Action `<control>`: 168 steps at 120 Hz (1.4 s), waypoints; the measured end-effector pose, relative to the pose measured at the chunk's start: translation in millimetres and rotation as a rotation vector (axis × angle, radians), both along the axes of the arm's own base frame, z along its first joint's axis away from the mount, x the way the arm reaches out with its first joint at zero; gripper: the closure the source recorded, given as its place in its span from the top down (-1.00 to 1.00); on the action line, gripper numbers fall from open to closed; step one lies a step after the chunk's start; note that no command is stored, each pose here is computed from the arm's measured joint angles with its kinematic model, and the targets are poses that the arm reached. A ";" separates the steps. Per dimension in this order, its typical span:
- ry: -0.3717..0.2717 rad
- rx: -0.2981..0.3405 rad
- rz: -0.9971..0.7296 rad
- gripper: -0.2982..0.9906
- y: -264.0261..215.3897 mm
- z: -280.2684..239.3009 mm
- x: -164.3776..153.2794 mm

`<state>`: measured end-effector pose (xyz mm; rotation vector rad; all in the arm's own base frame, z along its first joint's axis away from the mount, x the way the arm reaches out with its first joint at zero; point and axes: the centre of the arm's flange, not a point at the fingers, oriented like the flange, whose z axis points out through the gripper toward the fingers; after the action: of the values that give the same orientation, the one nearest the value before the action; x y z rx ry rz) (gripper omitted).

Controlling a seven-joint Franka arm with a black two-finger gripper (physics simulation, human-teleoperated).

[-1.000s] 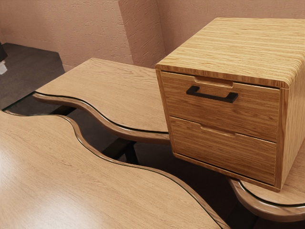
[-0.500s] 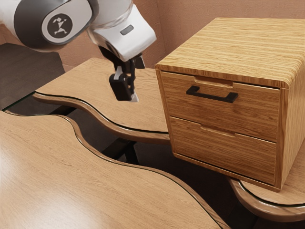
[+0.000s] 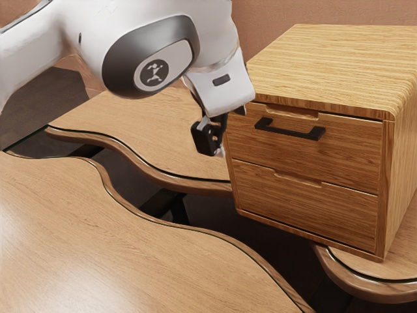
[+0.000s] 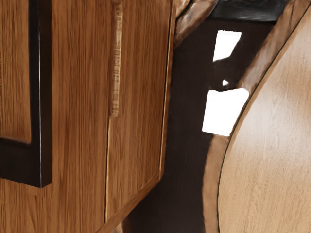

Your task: Pull the drawer handle with one arm to open the drawer

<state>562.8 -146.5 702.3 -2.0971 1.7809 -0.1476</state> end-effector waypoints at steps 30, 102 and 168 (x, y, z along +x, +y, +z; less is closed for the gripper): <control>-0.040 0.014 -0.146 0.50 -40.4 -15.3 14.5; -0.093 0.142 -0.227 0.52 -58.7 -64.0 23.4; -0.024 0.188 -0.179 0.57 -46.7 -67.1 -9.8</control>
<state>553.0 -193.2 635.2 -1.7994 1.8883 -0.0499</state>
